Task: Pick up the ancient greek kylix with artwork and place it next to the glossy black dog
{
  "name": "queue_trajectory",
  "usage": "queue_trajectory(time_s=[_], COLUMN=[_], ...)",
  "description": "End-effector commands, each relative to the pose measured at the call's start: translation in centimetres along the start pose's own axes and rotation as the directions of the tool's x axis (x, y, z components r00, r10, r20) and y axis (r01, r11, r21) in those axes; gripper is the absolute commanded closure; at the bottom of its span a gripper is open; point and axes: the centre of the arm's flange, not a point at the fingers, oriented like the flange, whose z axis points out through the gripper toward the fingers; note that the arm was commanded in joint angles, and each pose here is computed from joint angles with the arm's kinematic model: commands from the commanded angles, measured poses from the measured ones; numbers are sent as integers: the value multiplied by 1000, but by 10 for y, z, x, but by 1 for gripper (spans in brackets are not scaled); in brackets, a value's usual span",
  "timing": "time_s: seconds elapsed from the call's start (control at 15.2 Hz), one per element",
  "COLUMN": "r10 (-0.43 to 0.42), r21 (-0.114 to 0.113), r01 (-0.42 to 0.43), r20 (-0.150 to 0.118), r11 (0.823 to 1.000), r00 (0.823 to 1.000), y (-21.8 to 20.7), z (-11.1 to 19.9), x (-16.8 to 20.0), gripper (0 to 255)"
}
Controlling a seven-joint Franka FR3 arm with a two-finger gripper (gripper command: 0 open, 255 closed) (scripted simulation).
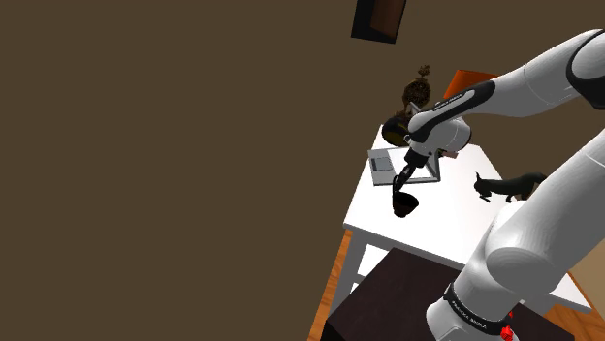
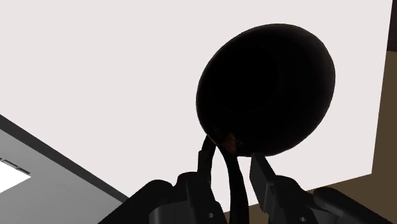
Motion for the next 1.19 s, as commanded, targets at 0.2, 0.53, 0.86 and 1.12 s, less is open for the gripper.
queue_trajectory(time_s=[0.2,0.53,0.86,1.12], r10=[0,0,0,0], r21=[0,0,0,0], r01=[0,0,0,0], r20=[0,0,0,0], r11=[1000,1000,1000,1000], r00=[1000,1000,1000,1000], y=[0,-1,-4,-6], z=[0,-5,-31,-52], x=[0,1,5,8], gripper=[255,255,255,255])
